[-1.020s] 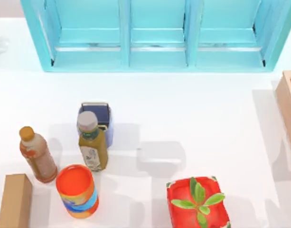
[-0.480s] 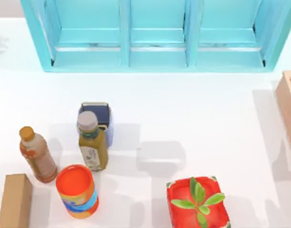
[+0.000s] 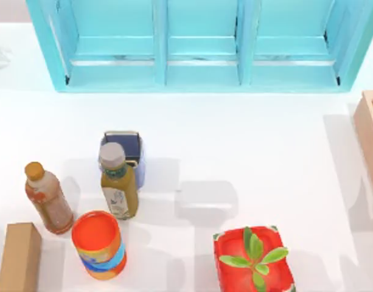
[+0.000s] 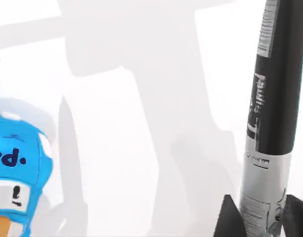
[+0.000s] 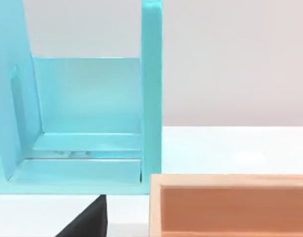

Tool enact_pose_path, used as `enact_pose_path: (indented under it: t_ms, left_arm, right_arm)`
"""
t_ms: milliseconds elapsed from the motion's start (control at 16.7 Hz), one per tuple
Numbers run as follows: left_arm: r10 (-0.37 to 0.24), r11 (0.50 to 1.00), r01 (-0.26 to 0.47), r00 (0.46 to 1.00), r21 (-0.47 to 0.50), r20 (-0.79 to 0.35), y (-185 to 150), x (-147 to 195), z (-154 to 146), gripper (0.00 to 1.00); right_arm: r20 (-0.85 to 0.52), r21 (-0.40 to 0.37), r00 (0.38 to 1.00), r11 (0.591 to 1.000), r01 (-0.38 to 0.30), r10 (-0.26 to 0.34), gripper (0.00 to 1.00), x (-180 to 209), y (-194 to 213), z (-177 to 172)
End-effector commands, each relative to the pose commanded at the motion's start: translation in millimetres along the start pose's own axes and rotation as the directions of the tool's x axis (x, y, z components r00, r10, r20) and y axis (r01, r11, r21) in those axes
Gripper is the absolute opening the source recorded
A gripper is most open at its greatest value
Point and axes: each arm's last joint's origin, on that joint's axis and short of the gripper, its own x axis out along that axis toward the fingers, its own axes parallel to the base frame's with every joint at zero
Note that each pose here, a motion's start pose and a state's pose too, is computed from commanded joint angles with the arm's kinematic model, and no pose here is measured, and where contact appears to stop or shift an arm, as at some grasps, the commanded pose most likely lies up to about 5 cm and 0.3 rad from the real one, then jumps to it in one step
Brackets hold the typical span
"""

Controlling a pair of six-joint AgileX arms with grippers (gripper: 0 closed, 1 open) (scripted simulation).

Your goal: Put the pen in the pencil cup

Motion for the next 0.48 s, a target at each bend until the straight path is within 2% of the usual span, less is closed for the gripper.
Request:
enact_pose_path:
  t_ms: [360, 480]
  left_arm:
    - [0.001, 1.0, -0.001, 1.0, -0.001, -0.004, 0.5, -0.1, -0.6, 0.0]
    - [0.025, 0.999, -0.025, 1.0, 0.032, 0.006, -3.1, 3.4, 1.5, 0.0]
  right_arm:
    - [0.0, 0.0, 1.0, 1.0, 0.0, 0.0, 1.0, 0.0, 0.0, 0.0]
    - [0.0, 0.0, 1.0, 1.0, 0.0, 0.0, 1.0, 0.0, 0.0, 0.0]
